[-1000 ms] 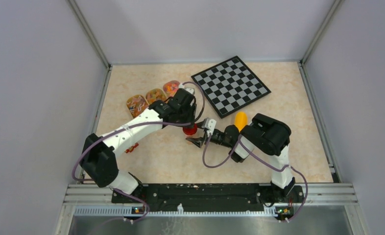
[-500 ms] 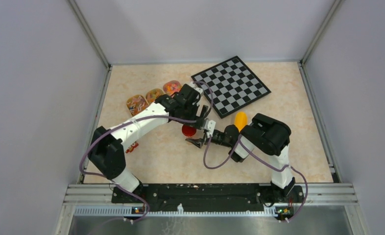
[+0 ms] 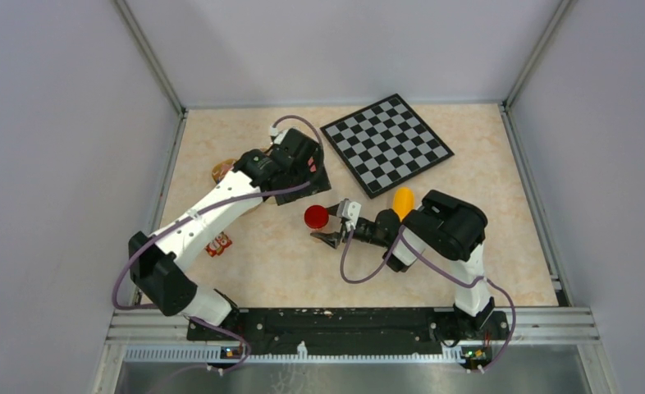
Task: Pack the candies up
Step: Screw the bottle lid onto the packing bottle.
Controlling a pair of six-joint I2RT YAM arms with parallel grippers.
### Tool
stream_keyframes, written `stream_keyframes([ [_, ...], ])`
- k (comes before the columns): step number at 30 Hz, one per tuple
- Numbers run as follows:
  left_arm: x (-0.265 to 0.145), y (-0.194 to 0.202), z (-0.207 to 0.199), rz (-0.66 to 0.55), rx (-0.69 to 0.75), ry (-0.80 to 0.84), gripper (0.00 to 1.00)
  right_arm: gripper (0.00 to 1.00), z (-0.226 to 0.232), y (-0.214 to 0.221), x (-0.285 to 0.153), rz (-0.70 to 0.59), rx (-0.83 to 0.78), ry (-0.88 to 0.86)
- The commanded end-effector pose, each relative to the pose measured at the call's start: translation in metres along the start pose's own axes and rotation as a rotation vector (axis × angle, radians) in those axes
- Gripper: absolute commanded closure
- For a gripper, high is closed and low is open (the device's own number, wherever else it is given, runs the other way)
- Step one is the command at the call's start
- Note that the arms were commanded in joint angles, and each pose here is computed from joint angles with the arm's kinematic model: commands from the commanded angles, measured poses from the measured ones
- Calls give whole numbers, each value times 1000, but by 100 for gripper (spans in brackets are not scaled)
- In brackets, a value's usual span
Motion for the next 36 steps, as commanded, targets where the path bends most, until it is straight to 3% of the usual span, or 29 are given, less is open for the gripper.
stream_keyframes([
  [1,-14,10,18,-1,-391,-141,10,55,6,-8,-1,-86,-58,-23],
  [6,-7,35,11,172,-546,-187,18,55,6,-8,-1,-87,-56,-23],
  [11,-3,36,10,179,-602,-215,23,56,7,-8,-1,-87,-57,-27],
  [21,18,46,11,244,-638,-352,20,56,9,-6,-1,-83,-56,-36],
  [32,31,42,3,255,-618,-362,13,56,9,-3,0,-81,-60,-44],
  [36,33,44,6,256,-621,-390,14,56,9,-3,0,-81,-61,-44],
])
Point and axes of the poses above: each gripper's point midway between its finger pads, its own x axis out along the fingers, its own z axis along the line the jaws close on, y = z × x, the point moved 5 cm from there along -x, back along the fingers, and after that the axes turned 2 degrees about -x, right-handed, at the moved point
